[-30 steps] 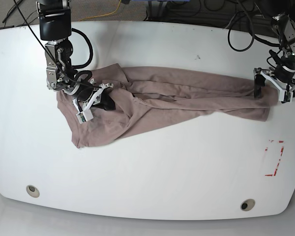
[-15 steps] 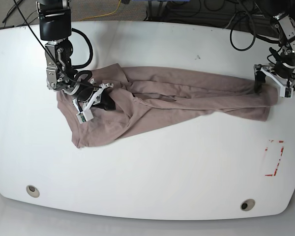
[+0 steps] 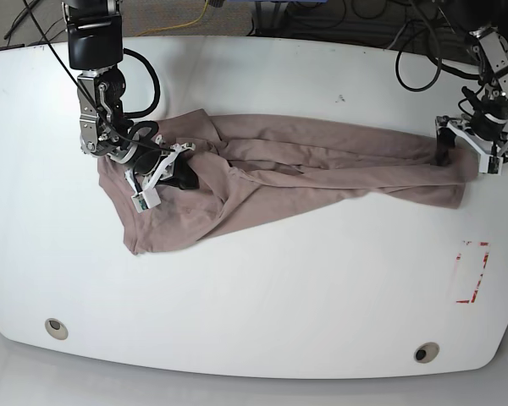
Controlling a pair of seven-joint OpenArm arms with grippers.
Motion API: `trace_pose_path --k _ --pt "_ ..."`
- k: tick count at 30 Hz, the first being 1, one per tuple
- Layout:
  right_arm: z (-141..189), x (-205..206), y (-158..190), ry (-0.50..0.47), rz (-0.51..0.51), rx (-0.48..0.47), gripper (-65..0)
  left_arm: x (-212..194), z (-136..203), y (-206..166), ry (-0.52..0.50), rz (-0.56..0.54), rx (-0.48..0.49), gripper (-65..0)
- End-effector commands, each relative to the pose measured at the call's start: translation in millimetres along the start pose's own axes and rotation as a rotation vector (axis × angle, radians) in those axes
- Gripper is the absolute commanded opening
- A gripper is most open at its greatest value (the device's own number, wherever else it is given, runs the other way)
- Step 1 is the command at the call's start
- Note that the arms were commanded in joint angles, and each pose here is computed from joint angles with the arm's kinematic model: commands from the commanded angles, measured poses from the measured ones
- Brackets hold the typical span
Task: Layout the t-shirt on the table in an organized manner, then fold the t-shirt properly
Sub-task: 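Drag the held strip end with the left gripper toward the red square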
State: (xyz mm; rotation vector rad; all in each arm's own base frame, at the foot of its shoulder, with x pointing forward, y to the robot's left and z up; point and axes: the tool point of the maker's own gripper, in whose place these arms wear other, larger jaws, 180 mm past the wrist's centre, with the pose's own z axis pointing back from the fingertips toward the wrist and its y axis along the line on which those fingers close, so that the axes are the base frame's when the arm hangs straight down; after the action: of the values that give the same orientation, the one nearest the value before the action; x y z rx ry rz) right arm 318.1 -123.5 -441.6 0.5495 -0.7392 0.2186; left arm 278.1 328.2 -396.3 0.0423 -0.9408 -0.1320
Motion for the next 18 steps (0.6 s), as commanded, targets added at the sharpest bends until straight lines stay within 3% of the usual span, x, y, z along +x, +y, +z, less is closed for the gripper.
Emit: trace_pose_path --k 1,6,12,18 --pt "3.8 -35.2 -11.2 0.159 0.031 -0.052 -65.0 20.0 1.5 4.4 -0.061 -0.015 0.002 0.0" --pt "3.8 -35.2 -11.2 0.159 0.031 -0.052 -65.0 20.6 -2.0 -3.3 -0.058 -0.026 -0.02 -0.9" --pt "3.8 -35.2 -11.2 0.159 0.031 -0.052 -65.0 19.7 -4.5 -8.1 -0.051 -0.031 -0.033 -17.4" --pt "3.8 -35.2 -11.2 0.159 0.031 -0.052 -65.0 19.6 -4.3 -7.6 -0.051 -0.032 -0.031 -23.7"
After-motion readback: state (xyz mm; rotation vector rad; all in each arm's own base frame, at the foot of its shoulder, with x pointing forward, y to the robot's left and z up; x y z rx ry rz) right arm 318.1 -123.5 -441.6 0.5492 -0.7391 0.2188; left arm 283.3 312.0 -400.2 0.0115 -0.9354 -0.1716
